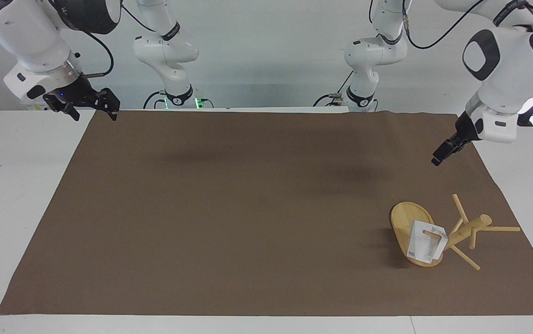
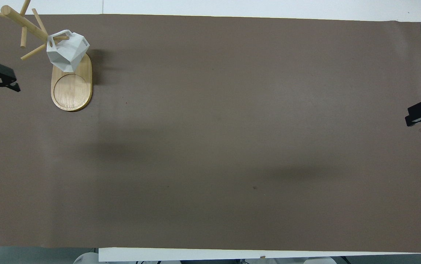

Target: Hang cup on rack

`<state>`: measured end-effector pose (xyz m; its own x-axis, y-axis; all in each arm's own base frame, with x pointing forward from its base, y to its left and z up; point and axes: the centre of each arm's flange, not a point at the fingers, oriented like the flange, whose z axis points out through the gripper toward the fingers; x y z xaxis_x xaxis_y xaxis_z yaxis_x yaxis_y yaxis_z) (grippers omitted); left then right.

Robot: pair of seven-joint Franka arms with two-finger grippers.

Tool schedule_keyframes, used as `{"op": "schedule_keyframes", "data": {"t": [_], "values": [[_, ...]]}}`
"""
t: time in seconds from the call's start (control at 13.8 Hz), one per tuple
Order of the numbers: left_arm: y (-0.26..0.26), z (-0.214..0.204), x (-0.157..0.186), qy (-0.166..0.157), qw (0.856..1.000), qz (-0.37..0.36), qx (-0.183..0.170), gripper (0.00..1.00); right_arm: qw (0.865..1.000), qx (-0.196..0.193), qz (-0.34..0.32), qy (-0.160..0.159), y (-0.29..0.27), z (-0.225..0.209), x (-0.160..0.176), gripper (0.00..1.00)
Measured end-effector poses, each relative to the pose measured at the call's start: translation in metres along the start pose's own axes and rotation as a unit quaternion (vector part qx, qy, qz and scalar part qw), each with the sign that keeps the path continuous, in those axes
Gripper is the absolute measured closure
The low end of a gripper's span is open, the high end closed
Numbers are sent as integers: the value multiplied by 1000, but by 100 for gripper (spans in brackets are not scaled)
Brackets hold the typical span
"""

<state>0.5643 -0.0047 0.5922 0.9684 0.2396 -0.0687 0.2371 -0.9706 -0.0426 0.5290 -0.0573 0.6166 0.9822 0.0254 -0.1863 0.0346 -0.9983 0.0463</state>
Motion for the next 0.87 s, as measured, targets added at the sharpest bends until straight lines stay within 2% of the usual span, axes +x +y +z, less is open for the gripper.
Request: {"op": "schedule_keyframes", "data": {"t": [0.15, 0.29, 0.58, 0.87], "values": [[-18, -19, -3, -21, 996, 85, 1, 0, 1000, 0, 0, -1, 0, 1, 0, 0], [-18, -20, 1, -30, 987, 157, -1, 0, 1000, 1, 2, -4, 2, 3, 0, 0], [1, -11, 6, -37, 979, 200, -1, 0, 1000, 2, 4, -6, 5, 5, 0, 0], [18, -11, 2, -35, 976, 216, 18, 0, 1000, 1, 2, -6, 3, 5, 0, 0]]}}
